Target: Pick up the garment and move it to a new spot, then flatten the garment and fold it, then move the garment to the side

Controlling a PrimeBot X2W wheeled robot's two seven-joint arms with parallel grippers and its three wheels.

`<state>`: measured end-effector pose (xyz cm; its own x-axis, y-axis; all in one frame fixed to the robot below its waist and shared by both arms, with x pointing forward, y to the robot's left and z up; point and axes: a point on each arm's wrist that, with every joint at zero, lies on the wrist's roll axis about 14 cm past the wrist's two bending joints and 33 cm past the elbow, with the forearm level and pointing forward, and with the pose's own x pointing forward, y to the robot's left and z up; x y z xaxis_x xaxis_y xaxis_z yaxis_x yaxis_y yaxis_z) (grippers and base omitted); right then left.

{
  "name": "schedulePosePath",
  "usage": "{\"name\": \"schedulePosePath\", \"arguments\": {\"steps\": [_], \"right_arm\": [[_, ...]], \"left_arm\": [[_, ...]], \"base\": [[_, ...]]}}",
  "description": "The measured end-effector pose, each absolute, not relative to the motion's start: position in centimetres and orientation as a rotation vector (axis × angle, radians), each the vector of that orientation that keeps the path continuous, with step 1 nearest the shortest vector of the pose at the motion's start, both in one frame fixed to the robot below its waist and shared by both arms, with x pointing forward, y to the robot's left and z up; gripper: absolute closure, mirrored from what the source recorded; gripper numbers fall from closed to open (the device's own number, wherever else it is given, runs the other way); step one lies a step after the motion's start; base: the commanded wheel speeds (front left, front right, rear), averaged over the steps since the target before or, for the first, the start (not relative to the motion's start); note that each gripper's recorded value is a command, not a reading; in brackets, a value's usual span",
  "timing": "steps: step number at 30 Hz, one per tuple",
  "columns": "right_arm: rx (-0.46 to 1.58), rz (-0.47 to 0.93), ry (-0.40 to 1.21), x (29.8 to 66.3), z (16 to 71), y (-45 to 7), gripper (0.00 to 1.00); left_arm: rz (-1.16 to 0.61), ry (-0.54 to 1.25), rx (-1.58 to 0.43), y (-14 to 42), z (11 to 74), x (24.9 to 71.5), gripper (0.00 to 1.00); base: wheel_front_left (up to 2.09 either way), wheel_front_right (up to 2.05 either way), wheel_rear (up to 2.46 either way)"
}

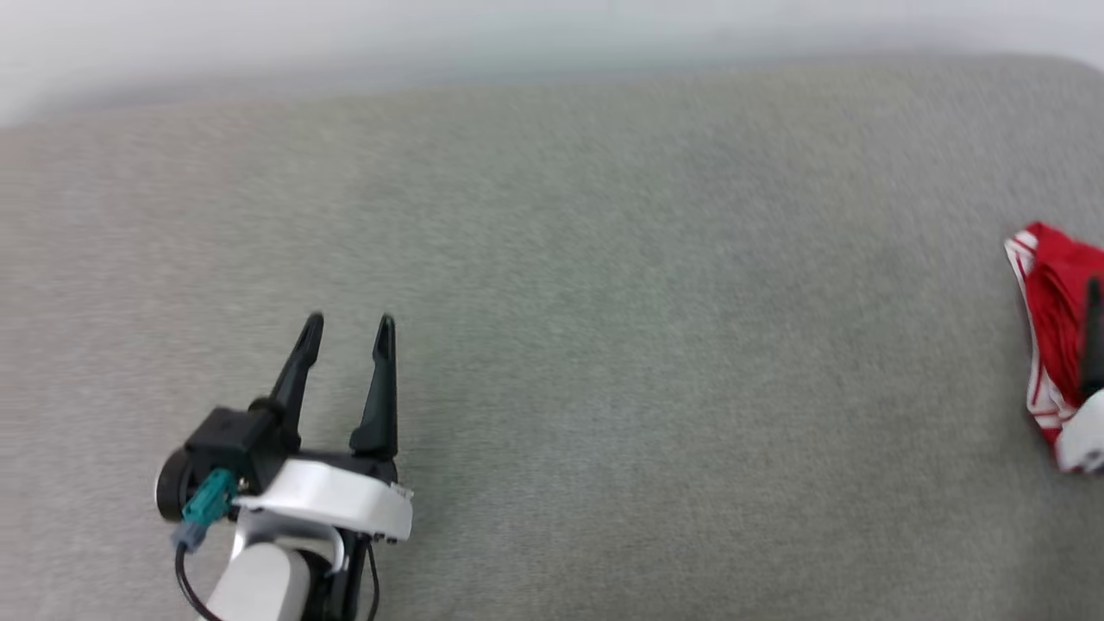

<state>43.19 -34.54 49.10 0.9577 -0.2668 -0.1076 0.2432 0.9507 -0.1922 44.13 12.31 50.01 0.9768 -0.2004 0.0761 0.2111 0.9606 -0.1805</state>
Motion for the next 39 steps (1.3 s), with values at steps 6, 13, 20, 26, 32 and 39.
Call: {"name": "schedulePosePath", "arguments": {"steps": [6,13,20,26,32,39], "right_arm": [[-0.084,-0.119,0.097,42.1,49.5,-26.6,0.0],[-0.03,0.012,0.028,39.7,52.4,-20.4,0.0],[-0.004,0.05,0.006,36.3,54.1,-19.1,0.0],[0.031,0.043,0.012,33.9,54.4,-19.5,0.0],[0.048,0.032,0.011,32.7,54.6,-19.9,0.0],[0.048,0.035,0.015,32.5,54.7,-19.8,0.0]], "left_arm": [[-0.092,-0.061,-0.185,15.9,50.5,41.0,0.0],[-0.01,-0.065,-0.152,19.0,50.7,37.1,0.0],[0.013,-0.09,-0.124,20.0,51.4,34.5,0.0],[0.003,-0.082,-0.122,19.5,51.0,33.4,0.0],[-0.008,-0.081,-0.125,19.1,50.9,33.0,0.0],[-0.017,-0.081,-0.124,18.8,51.0,32.9,0.0]], "base": [[0.0,0.0,0.0],[0.0,0.0,0.0],[0.0,0.0,0.0],[0.0,0.0,0.0],[0.0,0.0,0.0],[0.0,0.0,0.0]]}}
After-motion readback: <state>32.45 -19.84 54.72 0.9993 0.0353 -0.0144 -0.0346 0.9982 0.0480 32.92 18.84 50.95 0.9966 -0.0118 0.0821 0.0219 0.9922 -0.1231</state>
